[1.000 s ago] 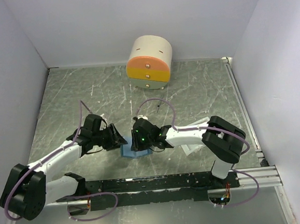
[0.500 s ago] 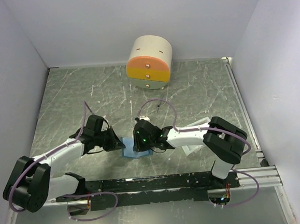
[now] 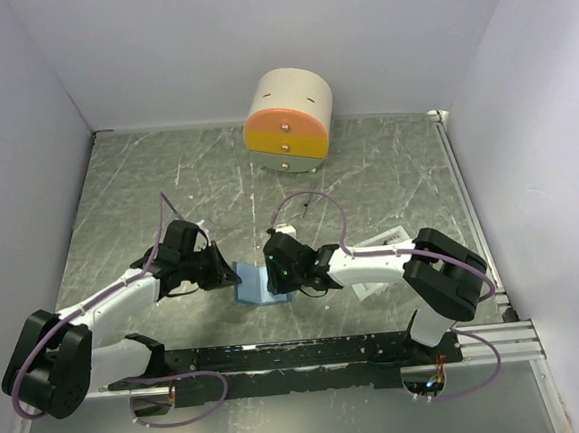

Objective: Put the credit cards into the card holder
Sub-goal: Open the card holder at the center of the board, then move the storage box to the center of the board.

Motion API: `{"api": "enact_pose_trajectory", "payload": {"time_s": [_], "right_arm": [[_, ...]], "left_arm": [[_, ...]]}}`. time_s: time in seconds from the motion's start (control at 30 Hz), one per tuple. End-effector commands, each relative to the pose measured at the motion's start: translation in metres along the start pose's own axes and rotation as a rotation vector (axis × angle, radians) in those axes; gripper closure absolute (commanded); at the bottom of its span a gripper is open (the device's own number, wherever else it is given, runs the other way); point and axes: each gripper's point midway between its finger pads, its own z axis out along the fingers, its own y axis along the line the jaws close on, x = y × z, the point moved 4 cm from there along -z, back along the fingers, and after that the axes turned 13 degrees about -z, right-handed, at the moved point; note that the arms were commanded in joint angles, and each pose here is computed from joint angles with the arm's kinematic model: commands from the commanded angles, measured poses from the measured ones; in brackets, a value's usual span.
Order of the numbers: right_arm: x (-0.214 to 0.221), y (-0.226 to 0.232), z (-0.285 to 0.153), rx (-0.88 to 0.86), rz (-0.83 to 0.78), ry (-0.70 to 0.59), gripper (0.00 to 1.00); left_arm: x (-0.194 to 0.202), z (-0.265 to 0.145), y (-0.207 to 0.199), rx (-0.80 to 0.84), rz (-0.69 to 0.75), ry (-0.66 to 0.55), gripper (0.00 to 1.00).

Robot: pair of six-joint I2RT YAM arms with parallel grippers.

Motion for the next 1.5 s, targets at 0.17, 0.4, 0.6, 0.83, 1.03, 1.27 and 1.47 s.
{"api": "enact_pose_trajectory", "payload": {"time_s": [0.17, 0.4, 0.6, 0.83, 1.03, 1.27, 1.47], "right_arm": [[-0.031, -0.026, -0.052, 0.238, -0.088, -0.04, 0.71], [-0.059, -0.069, -0.116, 0.554, -0.133, -0.051, 0.62], [-0.048, -0.12, -0.143, 0.769, 0.002, 0.062, 0.53], [-0.044, -0.157, -0.138, 0.763, 0.243, -0.035, 0.45], [-0.033, -0.173, -0.138, 0.877, 0.52, -0.084, 0.48], [-0.037, -0.185, -0.133, 0.978, 0.693, -0.141, 0.51], [-0.034, -0.19, -0.117, 1.007, 0.742, -0.108, 0.53]], "left_arm": [[-0.006, -0.013, -0.023, 0.034, 0.075, 0.005, 0.93], [-0.008, -0.018, -0.032, 0.05, 0.12, 0.019, 0.93], [-0.009, -0.019, -0.034, 0.049, 0.152, 0.033, 0.93], [-0.01, -0.022, -0.036, 0.046, 0.17, 0.032, 0.93], [-0.009, -0.021, -0.033, 0.042, 0.162, 0.026, 0.93], [-0.01, -0.02, -0.032, 0.035, 0.153, 0.024, 0.93], [-0.013, -0.024, -0.035, 0.021, 0.163, 0.014, 0.93]]}}
